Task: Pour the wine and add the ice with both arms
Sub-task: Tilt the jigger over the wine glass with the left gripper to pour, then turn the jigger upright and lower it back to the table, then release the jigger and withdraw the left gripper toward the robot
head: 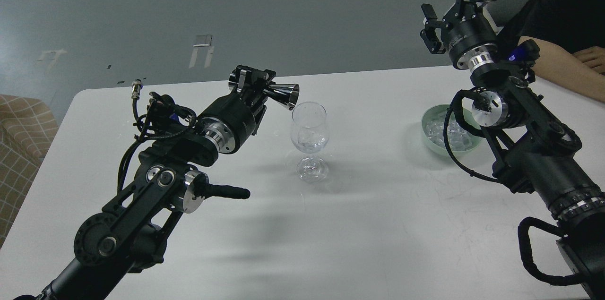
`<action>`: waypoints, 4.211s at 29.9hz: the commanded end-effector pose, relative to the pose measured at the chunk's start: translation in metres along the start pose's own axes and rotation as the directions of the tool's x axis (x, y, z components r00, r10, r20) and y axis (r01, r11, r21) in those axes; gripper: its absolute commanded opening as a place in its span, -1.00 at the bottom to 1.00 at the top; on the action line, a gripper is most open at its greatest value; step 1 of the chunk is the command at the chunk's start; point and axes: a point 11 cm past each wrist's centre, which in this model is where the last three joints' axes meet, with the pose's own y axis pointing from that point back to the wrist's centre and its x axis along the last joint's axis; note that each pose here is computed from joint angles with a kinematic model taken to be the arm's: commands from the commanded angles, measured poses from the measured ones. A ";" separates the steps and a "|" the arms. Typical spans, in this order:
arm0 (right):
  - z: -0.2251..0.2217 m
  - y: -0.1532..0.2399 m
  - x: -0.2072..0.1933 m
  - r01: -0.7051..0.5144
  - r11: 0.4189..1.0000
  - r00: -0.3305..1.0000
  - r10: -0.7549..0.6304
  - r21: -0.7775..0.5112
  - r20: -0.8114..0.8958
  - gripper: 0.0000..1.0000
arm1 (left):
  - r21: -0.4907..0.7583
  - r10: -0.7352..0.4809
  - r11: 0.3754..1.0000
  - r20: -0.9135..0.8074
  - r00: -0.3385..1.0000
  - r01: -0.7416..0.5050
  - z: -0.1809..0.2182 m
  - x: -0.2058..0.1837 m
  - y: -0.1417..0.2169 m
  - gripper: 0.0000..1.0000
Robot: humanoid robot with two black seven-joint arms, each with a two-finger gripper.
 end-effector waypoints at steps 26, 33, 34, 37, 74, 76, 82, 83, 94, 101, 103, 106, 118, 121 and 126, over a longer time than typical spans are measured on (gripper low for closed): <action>0.000 0.000 -0.001 0.001 1.000 1.000 -0.001 0.001 0.001 1.00 | -0.100 -0.049 0.995 -0.344 0.938 0.015 0.051 0.005 0.004 -1.00; 0.002 0.000 -0.002 0.002 1.000 1.000 -0.002 -0.005 -0.001 1.00 | -0.107 -0.094 0.994 -0.708 0.700 0.026 0.045 0.051 0.019 -1.00; 0.002 0.000 -0.002 0.005 1.000 1.000 -0.005 -0.005 0.001 1.00 | -0.107 -0.102 0.994 -0.763 0.638 0.031 0.038 0.059 0.024 -0.99; 0.002 0.000 -0.003 0.006 1.000 1.000 -0.006 -0.006 0.000 1.00 | -0.149 -0.106 0.988 -0.864 0.493 -0.049 0.021 0.090 0.037 -0.94; 0.009 0.001 -0.004 -0.019 1.000 1.000 0.019 -0.021 0.005 1.00 | -0.078 0.000 0.924 -0.979 0.202 -0.375 -0.149 0.180 0.065 -0.71; 0.008 0.000 -0.004 -0.020 1.000 1.000 0.021 -0.019 0.005 1.00 | -0.077 0.001 0.921 -0.980 0.200 -0.381 -0.149 0.182 0.066 -0.72; 0.010 0.001 -0.004 -0.027 0.999 1.000 0.027 -0.022 0.004 1.00 | -0.074 0.003 0.920 -0.981 0.195 -0.385 -0.151 0.182 0.067 -0.72; 0.010 0.001 -0.004 -0.027 0.999 1.000 0.027 -0.022 0.004 1.00 | -0.074 0.002 0.919 -0.981 0.193 -0.386 -0.151 0.182 0.067 -0.71; 0.005 -0.003 -0.006 -0.021 1.000 1.000 0.021 -0.014 0.002 1.00 | -0.053 0.018 0.913 -0.985 0.170 -0.404 -0.160 0.182 0.068 -0.62; 0.006 -0.002 -0.005 -0.023 1.000 1.000 0.023 -0.017 0.002 1.00 | -0.044 0.026 0.913 -0.986 0.167 -0.405 -0.161 0.182 0.067 -0.22; 0.007 -0.001 -0.005 -0.025 1.000 1.000 0.025 -0.018 0.003 1.00 | -0.041 0.029 0.913 -0.986 0.166 -0.406 -0.161 0.182 0.067 -0.18; 0.007 -0.001 -0.004 -0.037 0.999 0.999 0.037 -0.018 -0.001 1.00 | -0.040 0.031 0.913 -0.986 0.166 -0.406 -0.161 0.183 0.068 -0.16; 0.009 0.000 -0.002 -0.049 0.999 0.999 0.049 -0.021 -0.004 1.00 | -0.029 0.043 0.913 -0.985 0.166 -0.408 -0.165 0.185 0.068 -0.05; 0.009 0.000 -0.002 -0.049 0.999 0.999 0.049 -0.021 -0.004 1.00 | -0.029 0.044 0.913 -0.985 0.168 -0.407 -0.164 0.186 0.069 0.07; 0.009 0.000 -0.001 -0.050 0.999 0.999 0.050 -0.022 -0.004 1.00 | -0.028 0.045 0.915 -0.984 0.170 -0.403 -0.165 0.185 0.069 0.14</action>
